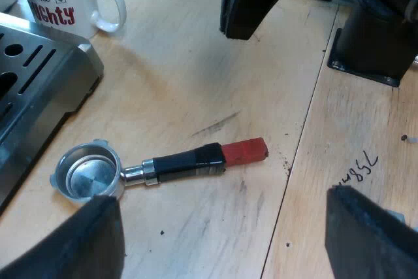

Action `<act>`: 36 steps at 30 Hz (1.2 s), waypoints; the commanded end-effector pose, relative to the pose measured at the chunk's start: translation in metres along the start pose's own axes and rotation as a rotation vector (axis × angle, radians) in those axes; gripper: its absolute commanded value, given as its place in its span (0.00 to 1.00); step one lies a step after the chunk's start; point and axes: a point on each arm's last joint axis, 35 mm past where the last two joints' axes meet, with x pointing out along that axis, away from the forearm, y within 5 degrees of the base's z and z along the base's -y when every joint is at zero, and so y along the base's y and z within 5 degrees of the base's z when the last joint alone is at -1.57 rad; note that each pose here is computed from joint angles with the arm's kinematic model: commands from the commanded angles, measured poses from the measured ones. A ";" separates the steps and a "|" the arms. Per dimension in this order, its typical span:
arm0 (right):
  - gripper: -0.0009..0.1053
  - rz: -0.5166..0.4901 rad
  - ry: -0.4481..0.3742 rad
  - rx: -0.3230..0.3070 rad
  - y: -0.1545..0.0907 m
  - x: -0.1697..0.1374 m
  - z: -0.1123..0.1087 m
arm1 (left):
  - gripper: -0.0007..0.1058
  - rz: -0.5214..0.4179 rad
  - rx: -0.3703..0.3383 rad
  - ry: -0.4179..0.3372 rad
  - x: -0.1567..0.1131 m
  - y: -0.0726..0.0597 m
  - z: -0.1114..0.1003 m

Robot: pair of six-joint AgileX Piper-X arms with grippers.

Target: Put the handle in the coffee machine

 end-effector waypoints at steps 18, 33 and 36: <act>0.01 0.007 0.179 0.010 -0.002 0.043 0.016 | 0.63 -0.012 0.003 -0.016 -0.002 -0.002 0.003; 0.01 0.007 0.182 0.010 -0.005 0.089 -0.010 | 0.63 -0.012 0.003 -0.016 -0.002 -0.002 0.003; 0.01 0.007 0.164 0.009 -0.005 0.095 -0.012 | 0.63 -0.012 0.003 -0.016 -0.002 -0.002 0.003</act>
